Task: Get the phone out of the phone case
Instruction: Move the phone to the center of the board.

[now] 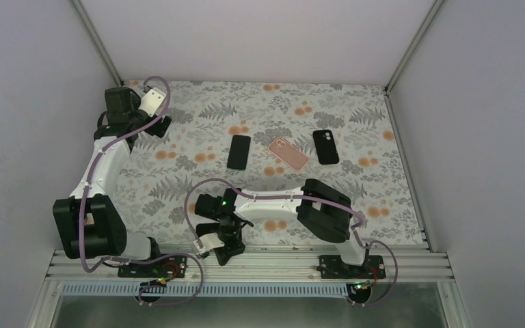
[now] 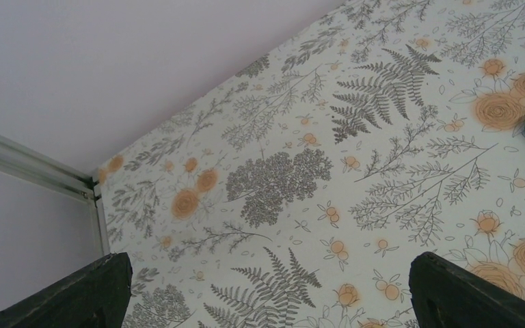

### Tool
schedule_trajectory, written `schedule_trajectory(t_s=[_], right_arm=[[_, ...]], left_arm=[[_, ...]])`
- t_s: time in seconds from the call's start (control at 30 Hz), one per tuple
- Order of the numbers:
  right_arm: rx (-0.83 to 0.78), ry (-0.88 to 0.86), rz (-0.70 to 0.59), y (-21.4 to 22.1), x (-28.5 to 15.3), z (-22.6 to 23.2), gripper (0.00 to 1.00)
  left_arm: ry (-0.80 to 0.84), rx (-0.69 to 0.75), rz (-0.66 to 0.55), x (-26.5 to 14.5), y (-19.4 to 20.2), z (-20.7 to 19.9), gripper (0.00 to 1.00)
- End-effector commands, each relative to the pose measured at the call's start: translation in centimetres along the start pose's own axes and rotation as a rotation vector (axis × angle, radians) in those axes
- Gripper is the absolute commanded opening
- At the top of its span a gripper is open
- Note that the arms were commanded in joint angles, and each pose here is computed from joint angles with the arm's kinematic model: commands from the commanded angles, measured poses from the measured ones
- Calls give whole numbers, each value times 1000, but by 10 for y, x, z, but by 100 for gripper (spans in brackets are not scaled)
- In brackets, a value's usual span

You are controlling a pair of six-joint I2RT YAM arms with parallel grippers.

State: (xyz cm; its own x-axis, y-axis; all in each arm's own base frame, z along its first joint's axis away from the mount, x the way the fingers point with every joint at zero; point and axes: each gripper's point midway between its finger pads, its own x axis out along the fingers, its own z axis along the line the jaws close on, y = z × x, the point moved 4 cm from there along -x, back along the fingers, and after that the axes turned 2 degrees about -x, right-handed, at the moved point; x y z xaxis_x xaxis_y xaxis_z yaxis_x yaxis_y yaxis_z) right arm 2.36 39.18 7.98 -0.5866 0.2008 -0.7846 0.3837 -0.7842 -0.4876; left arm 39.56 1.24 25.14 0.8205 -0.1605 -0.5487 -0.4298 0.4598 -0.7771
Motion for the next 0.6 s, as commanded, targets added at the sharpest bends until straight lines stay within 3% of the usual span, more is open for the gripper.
schedule_trajectory(t_s=[0.0, 0.57], right_arm=[[-18, 75, -2, -2, 3, -18, 4], [92, 247, 24, 29, -14, -75, 4]], left_arm=[[-4, -11, -46, -9, -6, 1, 100], [-20, -5, -56, -16, -7, 1, 100]])
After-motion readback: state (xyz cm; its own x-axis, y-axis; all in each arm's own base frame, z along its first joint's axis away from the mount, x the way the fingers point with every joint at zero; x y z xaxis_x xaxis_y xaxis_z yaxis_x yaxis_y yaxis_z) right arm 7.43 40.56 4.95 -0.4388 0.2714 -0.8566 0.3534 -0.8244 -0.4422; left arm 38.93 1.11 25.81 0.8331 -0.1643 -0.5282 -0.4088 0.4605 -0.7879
